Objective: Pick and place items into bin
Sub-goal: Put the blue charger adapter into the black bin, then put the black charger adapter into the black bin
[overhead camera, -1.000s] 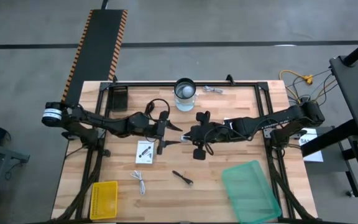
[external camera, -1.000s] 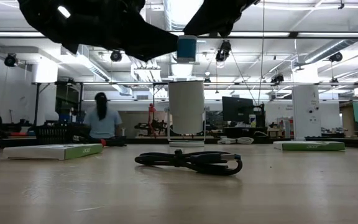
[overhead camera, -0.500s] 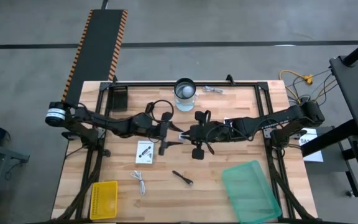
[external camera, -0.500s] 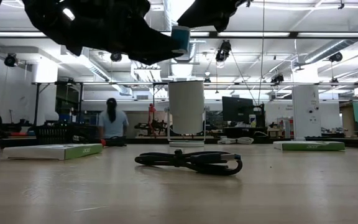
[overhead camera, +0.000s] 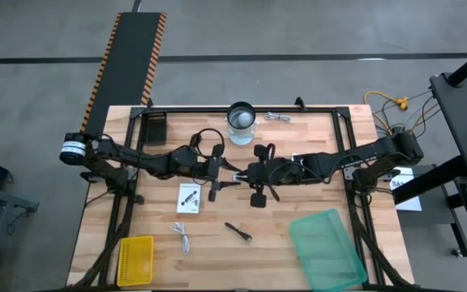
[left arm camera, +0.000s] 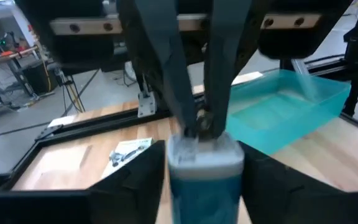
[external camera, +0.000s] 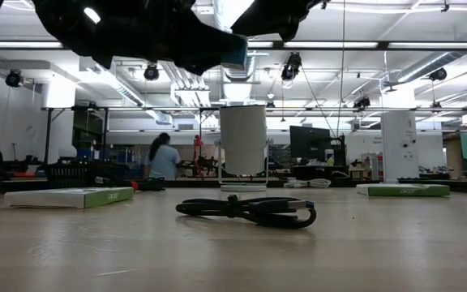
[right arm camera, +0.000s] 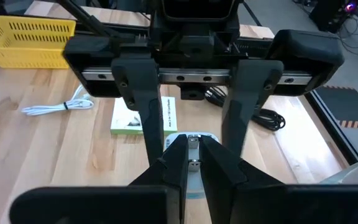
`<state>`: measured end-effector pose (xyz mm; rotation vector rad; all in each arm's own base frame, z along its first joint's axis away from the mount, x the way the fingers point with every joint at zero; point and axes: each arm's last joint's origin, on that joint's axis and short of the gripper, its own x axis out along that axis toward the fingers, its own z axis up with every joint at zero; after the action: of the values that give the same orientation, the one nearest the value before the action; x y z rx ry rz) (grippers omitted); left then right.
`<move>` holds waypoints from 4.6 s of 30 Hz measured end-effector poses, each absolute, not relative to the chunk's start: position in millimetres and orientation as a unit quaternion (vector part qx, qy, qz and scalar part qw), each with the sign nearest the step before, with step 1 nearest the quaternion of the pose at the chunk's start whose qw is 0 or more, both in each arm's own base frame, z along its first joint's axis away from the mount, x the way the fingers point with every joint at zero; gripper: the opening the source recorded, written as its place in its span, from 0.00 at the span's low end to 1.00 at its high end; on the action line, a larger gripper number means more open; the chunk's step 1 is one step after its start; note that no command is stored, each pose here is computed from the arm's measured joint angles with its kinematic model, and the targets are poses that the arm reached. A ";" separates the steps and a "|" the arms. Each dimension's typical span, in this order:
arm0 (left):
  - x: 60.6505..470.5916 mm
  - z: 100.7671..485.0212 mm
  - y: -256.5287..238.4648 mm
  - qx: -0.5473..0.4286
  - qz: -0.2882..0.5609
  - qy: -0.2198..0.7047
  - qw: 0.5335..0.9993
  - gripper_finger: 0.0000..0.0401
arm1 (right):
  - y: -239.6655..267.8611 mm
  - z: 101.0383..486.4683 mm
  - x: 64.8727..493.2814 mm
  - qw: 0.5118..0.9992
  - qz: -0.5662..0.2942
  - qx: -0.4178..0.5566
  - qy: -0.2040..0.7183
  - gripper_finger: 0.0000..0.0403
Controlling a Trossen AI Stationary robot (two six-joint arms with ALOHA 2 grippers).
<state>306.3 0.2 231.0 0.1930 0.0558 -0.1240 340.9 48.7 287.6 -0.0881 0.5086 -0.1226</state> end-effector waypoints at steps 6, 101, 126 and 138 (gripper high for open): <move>307.4 231.8 0.1 0.093 -0.063 0.032 0.993 0.33 | 48.9 288.2 341.2 0.966 -0.060 -0.044 0.248 0.07; 136.8 204.3 157.7 -0.219 0.587 0.473 0.620 0.71 | 4.8 206.4 310.2 0.971 -0.117 -0.172 0.120 0.07; 150.4 249.7 90.5 -0.284 0.137 0.411 0.855 0.76 | 4.9 206.4 310.3 0.969 -0.116 -0.181 0.120 0.07; 175.4 240.5 18.5 -0.205 0.030 0.505 0.838 0.76 | 5.2 206.3 310.3 0.970 -0.116 -0.176 0.120 0.07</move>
<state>175.4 18.5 240.5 -0.4332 1.0691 0.0631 310.3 5.2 206.3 -0.3557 0.2422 -0.2344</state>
